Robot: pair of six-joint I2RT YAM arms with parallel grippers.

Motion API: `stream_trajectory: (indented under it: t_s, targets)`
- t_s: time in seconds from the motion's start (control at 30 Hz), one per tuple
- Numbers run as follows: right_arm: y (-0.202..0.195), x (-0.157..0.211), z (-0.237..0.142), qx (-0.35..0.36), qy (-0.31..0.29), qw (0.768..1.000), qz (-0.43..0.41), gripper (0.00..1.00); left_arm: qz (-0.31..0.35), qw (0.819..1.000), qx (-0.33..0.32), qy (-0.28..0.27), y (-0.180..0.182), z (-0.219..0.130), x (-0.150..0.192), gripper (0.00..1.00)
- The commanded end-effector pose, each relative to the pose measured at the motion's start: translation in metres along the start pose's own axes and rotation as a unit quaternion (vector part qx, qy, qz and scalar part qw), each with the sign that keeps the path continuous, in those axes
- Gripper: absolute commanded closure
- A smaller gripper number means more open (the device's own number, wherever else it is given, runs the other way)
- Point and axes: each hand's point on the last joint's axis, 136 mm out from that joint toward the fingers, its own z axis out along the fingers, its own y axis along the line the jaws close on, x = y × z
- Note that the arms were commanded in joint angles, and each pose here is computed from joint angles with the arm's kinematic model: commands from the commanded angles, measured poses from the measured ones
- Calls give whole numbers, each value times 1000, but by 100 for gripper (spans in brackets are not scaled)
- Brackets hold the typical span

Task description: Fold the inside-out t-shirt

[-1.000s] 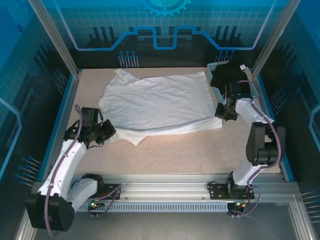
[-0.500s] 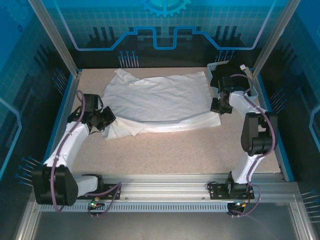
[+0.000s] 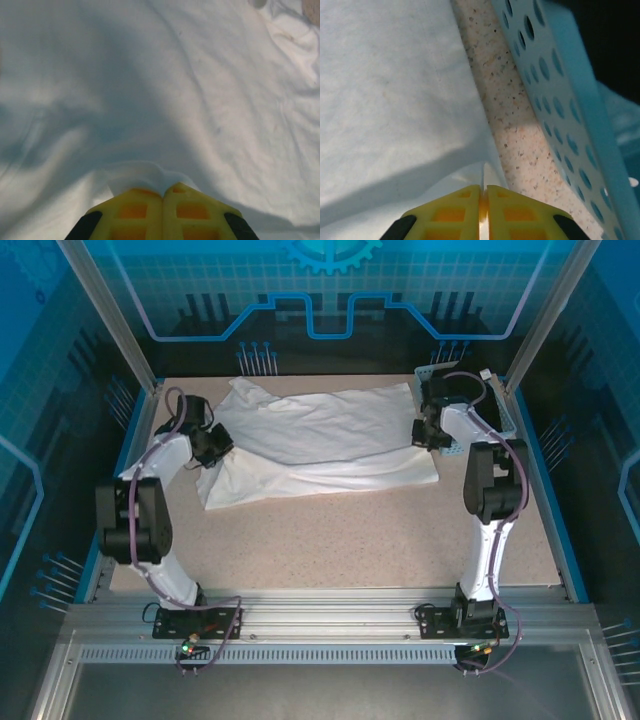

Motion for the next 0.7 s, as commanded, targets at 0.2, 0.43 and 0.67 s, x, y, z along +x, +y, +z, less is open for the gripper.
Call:
stream_trajectory:
  t_s: [0.2,0.43,0.67]
  targets:
    - [9,-11,-4,19,-12,999,-31,77,-19,1000,19,-10,-7,32,-40,85]
    - [0,6,-35,22,-37,998,-43,69,-33,998,24,-41,5,5,-44,65]
    - [34,45,-52,-46,-38,994,-89,66,-44,994,87,-49,3,-27,6,48]
